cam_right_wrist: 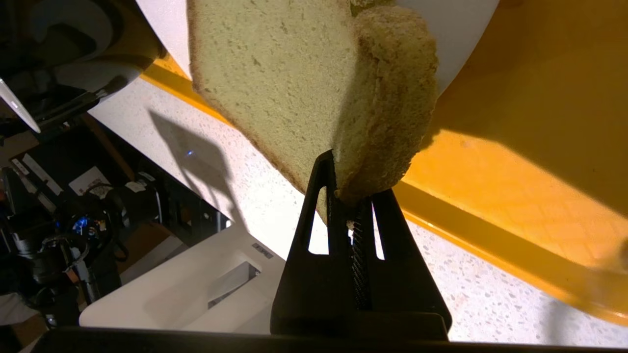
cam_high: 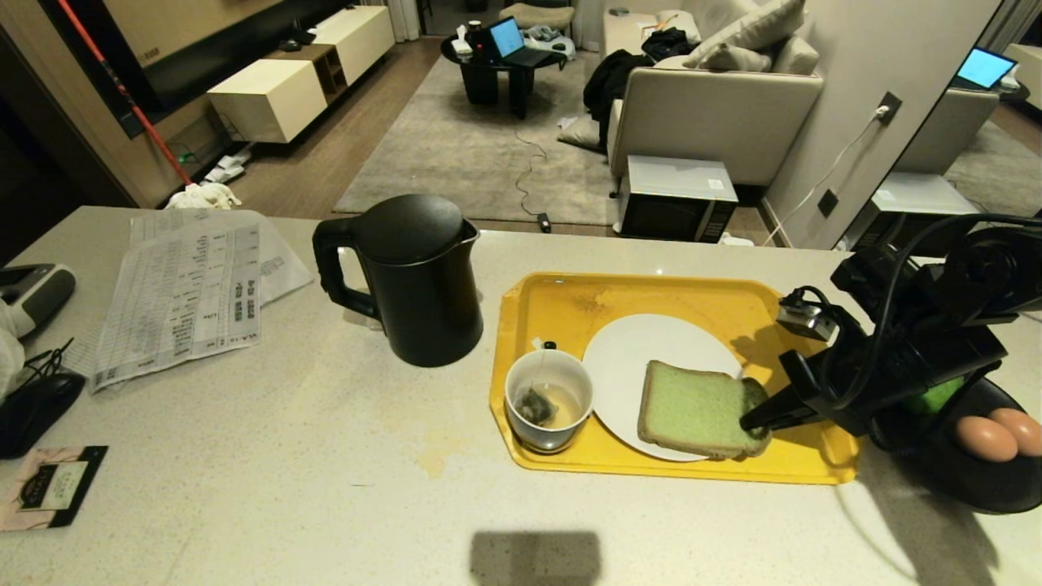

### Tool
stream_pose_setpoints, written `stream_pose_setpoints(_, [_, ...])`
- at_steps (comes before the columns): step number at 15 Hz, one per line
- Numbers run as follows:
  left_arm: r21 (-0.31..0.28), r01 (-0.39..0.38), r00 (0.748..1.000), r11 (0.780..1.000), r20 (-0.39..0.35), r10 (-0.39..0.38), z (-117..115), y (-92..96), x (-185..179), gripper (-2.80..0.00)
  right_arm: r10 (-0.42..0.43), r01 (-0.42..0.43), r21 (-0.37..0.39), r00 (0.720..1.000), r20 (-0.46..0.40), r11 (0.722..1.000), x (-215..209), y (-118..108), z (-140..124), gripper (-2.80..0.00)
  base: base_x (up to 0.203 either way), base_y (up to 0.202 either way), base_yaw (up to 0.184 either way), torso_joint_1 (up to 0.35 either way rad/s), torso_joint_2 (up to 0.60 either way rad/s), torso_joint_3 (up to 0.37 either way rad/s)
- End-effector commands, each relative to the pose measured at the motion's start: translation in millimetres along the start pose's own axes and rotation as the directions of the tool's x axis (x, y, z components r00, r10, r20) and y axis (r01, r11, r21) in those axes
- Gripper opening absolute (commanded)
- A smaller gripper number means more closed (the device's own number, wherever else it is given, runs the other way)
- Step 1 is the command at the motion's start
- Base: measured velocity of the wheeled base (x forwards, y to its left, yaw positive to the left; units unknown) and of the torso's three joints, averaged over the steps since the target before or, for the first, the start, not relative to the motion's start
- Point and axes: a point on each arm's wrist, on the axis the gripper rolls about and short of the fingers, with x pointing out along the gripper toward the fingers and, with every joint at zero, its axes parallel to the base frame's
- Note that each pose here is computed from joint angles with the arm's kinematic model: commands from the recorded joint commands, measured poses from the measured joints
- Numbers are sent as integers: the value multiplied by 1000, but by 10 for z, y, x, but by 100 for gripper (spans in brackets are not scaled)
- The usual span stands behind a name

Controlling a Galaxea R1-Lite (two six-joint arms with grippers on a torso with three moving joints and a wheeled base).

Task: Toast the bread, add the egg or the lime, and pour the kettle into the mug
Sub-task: Pick up the bread slice, then put the bread slices in the toaster

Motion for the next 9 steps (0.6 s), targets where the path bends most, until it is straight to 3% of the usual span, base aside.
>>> stream_pose_setpoints(1, [0,-1,1000,1000,1,1,0,0,0,-280,5,-4,-22,999,45,1000,-177,81,-67,-280,0,0,0,0,0,0])
stream_pose_setpoints(5, [0,-1,1000,1000,1,1,0,0,0,-280,17,-1,-104,988,153,995,-581,342,-284,-280,0,0,0,0,0,0])
stream_pose_setpoints(7, [0,-1,1000,1000,1,1,0,0,0,-280,-39,76,-165,976,216,983,-805,496,-502,-280,0,0,0,0,0,0])
stream_pose_setpoints(9, [0,-1,1000,1000,1,1,0,0,0,-280,-103,178,-244,951,290,953,-998,594,-751,-280,0,0,0,0,0,0])
